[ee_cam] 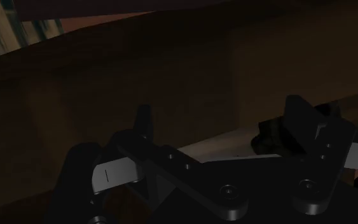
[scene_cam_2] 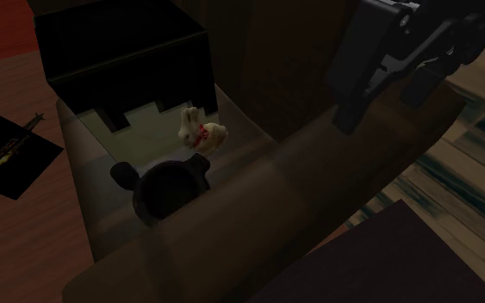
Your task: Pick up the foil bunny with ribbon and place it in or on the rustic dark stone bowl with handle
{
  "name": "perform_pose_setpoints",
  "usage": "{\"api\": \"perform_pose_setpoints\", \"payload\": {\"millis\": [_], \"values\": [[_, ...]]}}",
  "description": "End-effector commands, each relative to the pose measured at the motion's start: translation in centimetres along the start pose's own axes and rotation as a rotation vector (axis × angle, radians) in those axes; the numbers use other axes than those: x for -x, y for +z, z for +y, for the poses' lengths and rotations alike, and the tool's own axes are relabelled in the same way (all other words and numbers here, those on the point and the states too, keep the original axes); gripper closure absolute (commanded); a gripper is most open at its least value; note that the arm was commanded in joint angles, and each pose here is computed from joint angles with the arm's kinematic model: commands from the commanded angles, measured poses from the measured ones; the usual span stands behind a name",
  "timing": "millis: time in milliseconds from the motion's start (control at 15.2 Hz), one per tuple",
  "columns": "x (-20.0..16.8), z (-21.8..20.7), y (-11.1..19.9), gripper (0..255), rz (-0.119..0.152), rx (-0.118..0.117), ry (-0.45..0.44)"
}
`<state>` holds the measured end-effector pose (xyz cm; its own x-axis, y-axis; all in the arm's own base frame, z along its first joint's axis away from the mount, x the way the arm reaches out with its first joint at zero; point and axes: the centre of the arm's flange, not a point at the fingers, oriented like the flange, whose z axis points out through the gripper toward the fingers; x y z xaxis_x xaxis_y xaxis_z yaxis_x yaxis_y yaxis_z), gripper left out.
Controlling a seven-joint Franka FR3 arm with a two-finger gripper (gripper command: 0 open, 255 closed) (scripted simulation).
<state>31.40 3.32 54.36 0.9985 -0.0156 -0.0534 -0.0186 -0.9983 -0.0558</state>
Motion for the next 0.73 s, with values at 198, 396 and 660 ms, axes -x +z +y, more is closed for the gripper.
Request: {"api": "perform_pose_setpoints", "payload": {"millis": [198,396,660], "values": [[-3.5,-0.1,1.8,0,-0.003,-0.025,-0.022],[-7.0,-0.3,3.7,0,-0.005,-0.050,-0.044],[-11.7,-0.7,6.1,0,-0.009,-0.083,-0.073]]}}
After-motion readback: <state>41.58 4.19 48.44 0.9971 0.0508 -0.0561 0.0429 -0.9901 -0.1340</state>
